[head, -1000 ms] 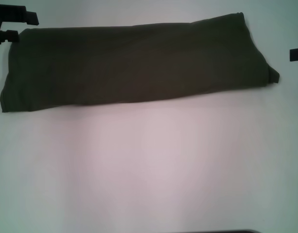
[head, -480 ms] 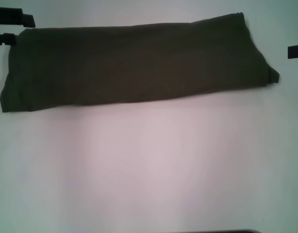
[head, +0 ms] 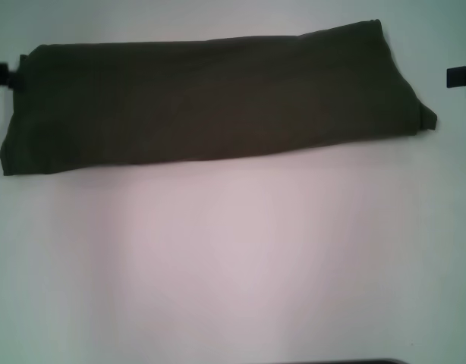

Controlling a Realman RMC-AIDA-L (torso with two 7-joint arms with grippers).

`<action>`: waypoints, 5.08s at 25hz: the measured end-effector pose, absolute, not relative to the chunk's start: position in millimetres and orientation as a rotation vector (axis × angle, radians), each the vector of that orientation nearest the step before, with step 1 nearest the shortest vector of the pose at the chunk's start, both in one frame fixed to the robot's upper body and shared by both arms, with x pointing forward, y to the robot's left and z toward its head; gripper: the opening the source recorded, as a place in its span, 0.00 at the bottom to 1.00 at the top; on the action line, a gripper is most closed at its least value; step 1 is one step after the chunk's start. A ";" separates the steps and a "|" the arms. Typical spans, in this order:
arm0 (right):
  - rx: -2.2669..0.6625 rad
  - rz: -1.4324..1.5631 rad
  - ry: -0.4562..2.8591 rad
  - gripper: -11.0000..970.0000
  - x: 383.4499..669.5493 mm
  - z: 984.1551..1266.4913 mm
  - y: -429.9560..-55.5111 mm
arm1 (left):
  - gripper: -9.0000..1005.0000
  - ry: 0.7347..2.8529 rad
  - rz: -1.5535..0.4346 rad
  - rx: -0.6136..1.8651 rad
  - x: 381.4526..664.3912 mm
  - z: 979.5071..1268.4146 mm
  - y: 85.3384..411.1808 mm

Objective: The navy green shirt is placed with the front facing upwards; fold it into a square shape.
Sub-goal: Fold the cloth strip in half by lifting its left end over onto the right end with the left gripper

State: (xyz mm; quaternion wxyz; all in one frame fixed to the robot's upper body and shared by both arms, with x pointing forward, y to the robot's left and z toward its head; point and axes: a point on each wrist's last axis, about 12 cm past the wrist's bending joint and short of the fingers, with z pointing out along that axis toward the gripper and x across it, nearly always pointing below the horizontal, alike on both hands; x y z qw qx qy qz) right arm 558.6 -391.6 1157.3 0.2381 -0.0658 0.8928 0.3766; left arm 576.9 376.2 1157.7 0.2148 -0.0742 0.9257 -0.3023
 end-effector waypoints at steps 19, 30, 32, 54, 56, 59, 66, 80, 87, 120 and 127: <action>-0.165 1.039 2.457 0.97 556.3 1154.6 -391.8 | 0.70 2.691 -0.718 -0.253 572.2 1111.9 374.6; -0.162 1.035 2.458 0.97 556.0 1155.4 -393.4 | 0.68 2.705 -0.765 -0.231 578.5 1107.7 359.8; -0.164 1.038 2.460 0.97 555.7 1155.6 -393.5 | 0.67 2.706 -0.774 -0.224 579.2 1107.5 356.9; -0.136 1.034 2.485 0.97 557.0 1159.8 -396.6 | 0.30 2.777 -0.740 -0.144 586.6 1109.4 344.6; -0.118 1.016 2.517 0.97 556.2 1160.0 -400.0 | 0.22 2.776 -0.740 -0.140 587.4 1110.1 343.7; -0.079 0.958 2.596 0.97 553.7 1159.7 -409.0 | 0.17 2.777 -0.747 -0.129 588.9 1111.5 340.9; -0.059 0.848 2.699 0.97 554.0 1149.8 -411.8 | 0.05 2.770 -0.752 -0.120 591.4 1114.2 339.0; -0.072 0.798 2.629 0.97 587.4 1120.1 -366.2 | 0.02 2.765 -0.755 -0.117 592.3 1113.4 336.4; -0.090 0.770 2.661 0.97 590.8 1111.3 -356.8 | 0.03 2.761 -0.762 -0.125 590.7 1111.8 337.1; -0.133 0.766 2.600 0.97 603.8 1098.9 -318.5 | 0.03 2.762 -0.755 -0.122 589.9 1108.1 335.1; -0.183 0.791 2.595 0.97 604.6 1097.3 -306.3 | 0.02 2.765 -0.756 -0.122 588.6 1106.8 334.9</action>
